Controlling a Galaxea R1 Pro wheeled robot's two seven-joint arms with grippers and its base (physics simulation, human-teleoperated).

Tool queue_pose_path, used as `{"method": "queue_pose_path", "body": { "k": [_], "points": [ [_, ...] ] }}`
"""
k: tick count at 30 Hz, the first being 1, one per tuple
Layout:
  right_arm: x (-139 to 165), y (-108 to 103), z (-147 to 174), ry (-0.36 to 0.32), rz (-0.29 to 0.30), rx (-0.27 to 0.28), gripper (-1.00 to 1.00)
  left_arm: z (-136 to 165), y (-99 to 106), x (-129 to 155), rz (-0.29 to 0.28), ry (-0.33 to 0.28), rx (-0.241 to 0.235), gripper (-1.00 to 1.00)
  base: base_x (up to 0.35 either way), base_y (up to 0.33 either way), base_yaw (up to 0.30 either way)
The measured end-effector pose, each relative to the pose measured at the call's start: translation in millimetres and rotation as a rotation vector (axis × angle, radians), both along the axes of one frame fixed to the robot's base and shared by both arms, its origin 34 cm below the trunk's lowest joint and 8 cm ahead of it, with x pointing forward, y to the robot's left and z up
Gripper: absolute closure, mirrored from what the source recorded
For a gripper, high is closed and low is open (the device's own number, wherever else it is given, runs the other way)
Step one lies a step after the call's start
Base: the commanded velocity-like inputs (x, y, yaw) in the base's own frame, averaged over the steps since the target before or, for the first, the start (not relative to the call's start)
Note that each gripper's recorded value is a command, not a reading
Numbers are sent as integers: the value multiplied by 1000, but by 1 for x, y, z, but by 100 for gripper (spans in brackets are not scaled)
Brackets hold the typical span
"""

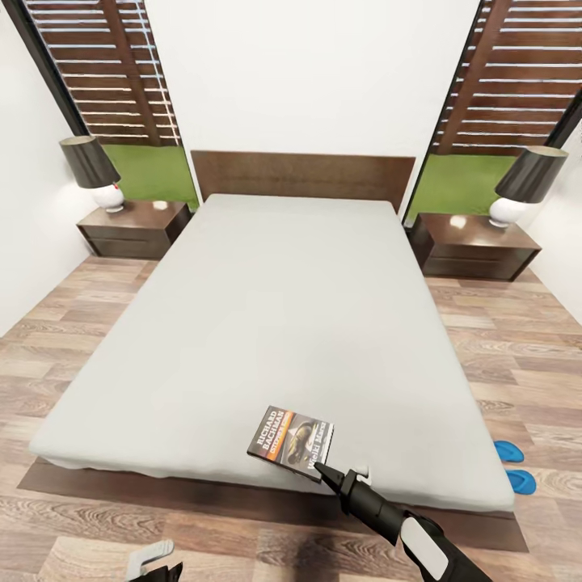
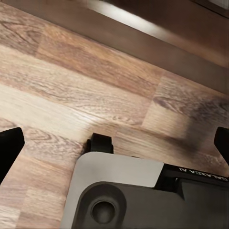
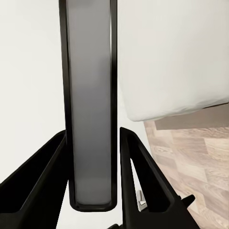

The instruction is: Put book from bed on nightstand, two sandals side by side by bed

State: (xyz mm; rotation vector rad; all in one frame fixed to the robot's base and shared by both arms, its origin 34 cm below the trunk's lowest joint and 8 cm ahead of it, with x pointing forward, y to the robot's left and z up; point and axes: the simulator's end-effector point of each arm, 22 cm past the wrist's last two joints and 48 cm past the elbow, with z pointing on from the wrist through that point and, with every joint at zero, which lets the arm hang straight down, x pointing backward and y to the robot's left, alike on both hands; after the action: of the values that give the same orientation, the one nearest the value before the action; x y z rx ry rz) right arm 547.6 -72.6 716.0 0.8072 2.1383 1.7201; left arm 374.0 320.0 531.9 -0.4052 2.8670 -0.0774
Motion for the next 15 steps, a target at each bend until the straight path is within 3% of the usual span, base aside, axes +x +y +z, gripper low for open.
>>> {"method": "queue_pose_path", "body": {
  "k": [15],
  "points": [
    [4, 0, 9, -24, 5, -5, 100, 6, -4, 10, 0, -25, -5, -100, 0, 0, 0]
  ]
}}
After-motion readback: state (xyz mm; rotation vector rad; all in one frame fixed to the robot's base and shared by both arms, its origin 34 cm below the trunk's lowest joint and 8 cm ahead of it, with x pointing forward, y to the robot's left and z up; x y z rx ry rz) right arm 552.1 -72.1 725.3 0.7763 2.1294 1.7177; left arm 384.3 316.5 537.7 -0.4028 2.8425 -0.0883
